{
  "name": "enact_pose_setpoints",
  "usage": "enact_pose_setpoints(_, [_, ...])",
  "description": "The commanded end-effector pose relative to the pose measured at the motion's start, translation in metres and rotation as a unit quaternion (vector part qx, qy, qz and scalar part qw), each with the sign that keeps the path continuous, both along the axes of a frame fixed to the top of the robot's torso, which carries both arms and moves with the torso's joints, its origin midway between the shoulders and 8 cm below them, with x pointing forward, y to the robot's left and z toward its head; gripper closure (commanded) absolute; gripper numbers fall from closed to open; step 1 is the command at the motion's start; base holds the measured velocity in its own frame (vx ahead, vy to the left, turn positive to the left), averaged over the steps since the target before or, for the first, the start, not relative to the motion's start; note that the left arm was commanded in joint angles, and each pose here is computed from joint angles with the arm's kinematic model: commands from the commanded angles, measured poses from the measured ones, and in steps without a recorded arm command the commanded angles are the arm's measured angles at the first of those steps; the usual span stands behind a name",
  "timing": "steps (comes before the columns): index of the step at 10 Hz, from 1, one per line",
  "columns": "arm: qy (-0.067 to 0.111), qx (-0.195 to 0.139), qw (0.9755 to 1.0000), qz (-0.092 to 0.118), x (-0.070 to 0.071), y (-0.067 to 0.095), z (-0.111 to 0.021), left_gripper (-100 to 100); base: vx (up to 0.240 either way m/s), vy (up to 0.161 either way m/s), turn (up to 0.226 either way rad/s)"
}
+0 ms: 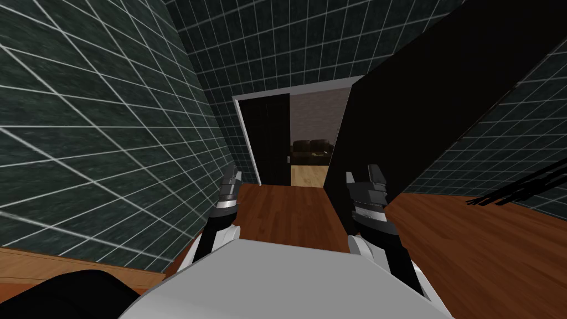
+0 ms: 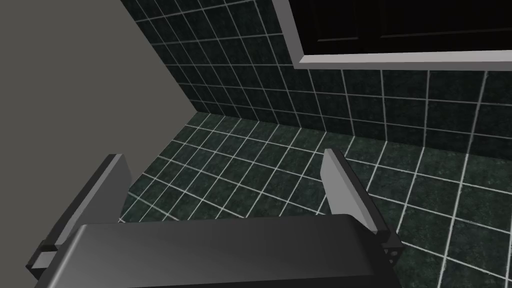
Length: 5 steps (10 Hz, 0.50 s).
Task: Pull the door open
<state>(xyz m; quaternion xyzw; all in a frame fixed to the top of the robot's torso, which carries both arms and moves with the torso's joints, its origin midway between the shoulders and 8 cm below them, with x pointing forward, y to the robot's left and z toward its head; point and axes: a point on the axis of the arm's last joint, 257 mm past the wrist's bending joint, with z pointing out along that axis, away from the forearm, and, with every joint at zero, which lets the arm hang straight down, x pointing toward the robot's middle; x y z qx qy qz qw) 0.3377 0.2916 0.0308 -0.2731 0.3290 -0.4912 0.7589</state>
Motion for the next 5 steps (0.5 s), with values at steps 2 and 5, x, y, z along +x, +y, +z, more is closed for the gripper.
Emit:
enact_pose_setpoints(2, [0.012, -0.002, 0.9999, -0.006, 0.008, 0.001, -0.015, -100, 0.126, -0.029, -0.044])
enact_pose_setpoints(5, [0.027, -0.005, 0.9995, -0.013, 0.017, 0.003, -0.034, -100, 0.159, -0.021, -0.027])
